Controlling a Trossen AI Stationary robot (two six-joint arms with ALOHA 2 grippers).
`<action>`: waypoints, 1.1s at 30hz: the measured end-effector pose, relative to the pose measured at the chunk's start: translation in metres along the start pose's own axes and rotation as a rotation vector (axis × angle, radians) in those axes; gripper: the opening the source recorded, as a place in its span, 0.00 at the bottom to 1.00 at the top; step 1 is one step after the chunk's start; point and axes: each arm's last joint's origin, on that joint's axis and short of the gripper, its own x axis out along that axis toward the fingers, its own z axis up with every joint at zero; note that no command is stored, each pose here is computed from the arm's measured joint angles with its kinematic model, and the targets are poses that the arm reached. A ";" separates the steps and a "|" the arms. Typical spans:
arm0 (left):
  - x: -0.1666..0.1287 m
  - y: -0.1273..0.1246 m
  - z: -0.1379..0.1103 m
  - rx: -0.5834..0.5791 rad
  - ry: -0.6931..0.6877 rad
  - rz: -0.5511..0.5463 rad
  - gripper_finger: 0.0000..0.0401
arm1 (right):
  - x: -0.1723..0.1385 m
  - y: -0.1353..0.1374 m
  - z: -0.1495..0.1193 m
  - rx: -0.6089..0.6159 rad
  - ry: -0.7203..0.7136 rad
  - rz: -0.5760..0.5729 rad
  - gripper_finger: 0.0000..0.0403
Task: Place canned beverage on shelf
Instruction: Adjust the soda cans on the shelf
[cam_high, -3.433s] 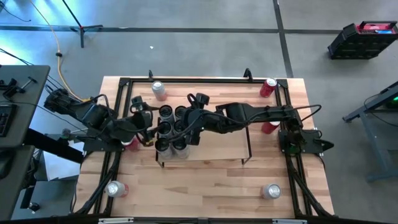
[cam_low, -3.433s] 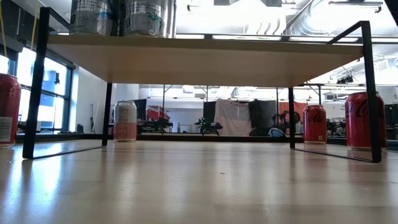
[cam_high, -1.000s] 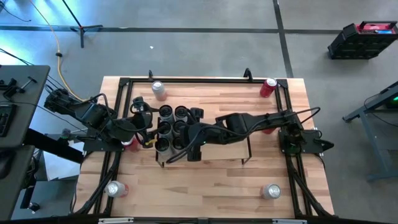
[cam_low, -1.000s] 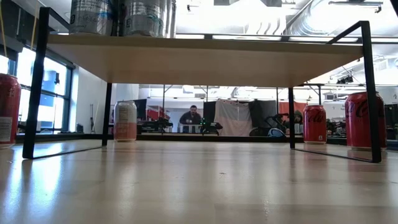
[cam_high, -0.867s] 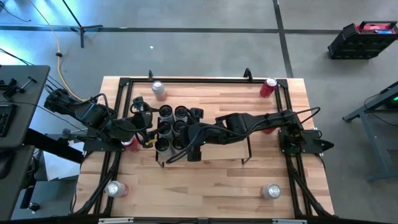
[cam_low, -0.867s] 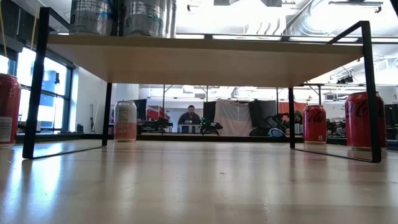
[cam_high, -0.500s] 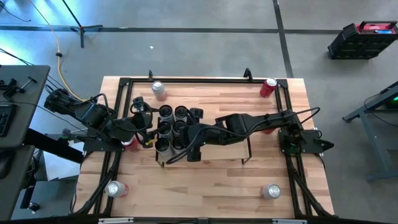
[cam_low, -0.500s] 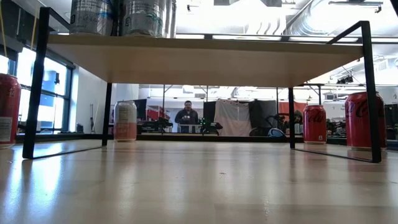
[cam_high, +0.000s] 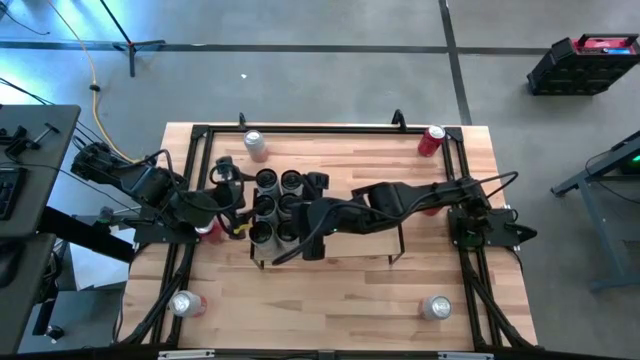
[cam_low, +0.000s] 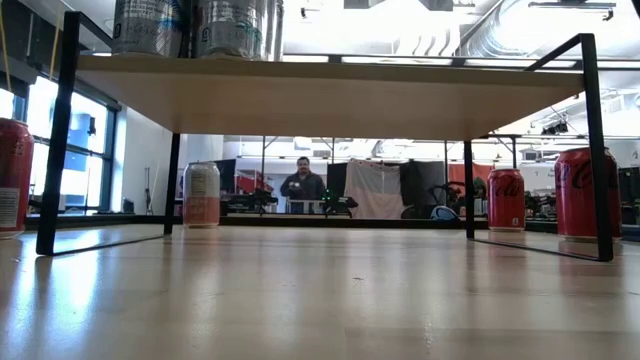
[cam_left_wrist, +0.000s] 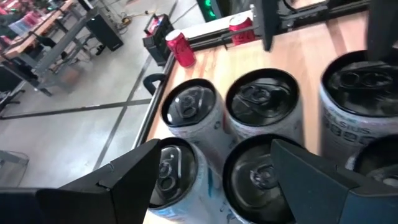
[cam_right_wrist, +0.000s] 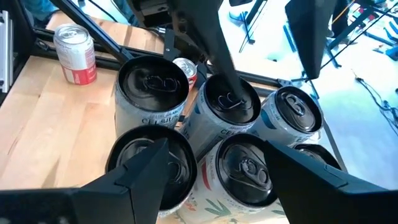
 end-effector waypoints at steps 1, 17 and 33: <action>0.000 -0.001 0.000 0.003 0.003 -0.007 0.73 | -0.001 0.000 0.000 0.001 -0.001 -0.003 0.62; 0.005 0.004 -0.005 0.009 0.058 0.017 0.73 | -0.002 0.001 0.000 0.017 0.000 -0.002 0.62; 0.004 0.004 -0.006 0.008 0.057 -0.020 0.73 | -0.002 0.001 -0.001 0.012 0.010 -0.002 0.62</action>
